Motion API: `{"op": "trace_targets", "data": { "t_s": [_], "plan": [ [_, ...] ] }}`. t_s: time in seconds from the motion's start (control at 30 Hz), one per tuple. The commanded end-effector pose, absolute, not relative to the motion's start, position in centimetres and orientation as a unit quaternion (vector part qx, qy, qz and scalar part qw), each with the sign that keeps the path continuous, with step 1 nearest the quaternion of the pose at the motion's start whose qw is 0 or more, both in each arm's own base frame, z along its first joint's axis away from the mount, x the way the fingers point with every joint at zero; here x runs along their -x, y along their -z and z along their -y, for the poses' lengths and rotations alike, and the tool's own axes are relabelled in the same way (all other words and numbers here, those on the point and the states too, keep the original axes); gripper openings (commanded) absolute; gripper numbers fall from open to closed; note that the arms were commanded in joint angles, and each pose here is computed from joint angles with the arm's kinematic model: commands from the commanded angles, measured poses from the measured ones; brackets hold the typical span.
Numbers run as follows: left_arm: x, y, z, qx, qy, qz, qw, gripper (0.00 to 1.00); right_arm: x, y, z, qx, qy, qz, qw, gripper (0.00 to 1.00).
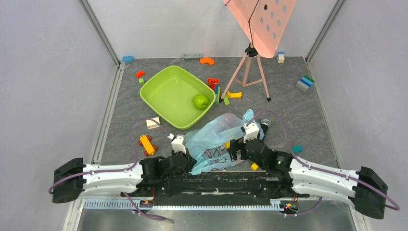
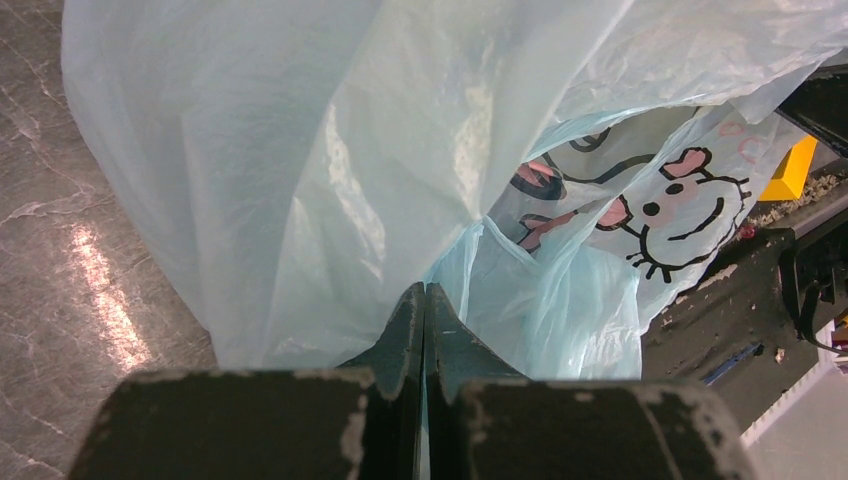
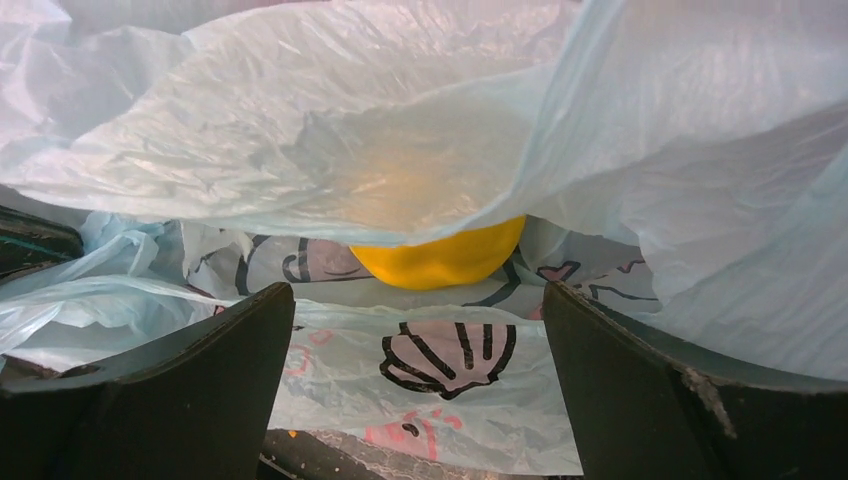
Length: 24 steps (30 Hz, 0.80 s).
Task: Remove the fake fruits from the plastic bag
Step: Adjust the plastic bag at the center of the board, then take out the fake fruit from the plastic bag.
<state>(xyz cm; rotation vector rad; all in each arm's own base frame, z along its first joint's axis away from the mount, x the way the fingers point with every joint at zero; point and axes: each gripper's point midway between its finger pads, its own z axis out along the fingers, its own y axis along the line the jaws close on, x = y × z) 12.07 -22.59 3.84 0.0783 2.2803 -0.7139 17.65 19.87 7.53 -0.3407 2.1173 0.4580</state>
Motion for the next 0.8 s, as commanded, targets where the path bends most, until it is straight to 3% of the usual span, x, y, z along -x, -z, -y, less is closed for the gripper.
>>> {"op": "trace_targets", "data": {
  "t_s": [0.0,0.43,0.77],
  "plan": [
    [-12.7,-5.5,23.7,-0.030,0.296,-0.874,0.385,0.02,-19.4,-9.9,-21.1,0.118,-0.182,-0.848,0.484,0.98],
    [-12.6,-5.5,23.6,-0.030,0.297,-0.873,0.386,0.02,-21.5,-8.9,-22.0,0.115,-0.135,-0.857,0.484,0.98],
    [-12.6,-5.4,23.4,-0.030,0.297,-0.873,0.385,0.02,-22.6,-6.6,-22.8,0.124,-0.156,-0.866,0.459,0.98]
  ]
}}
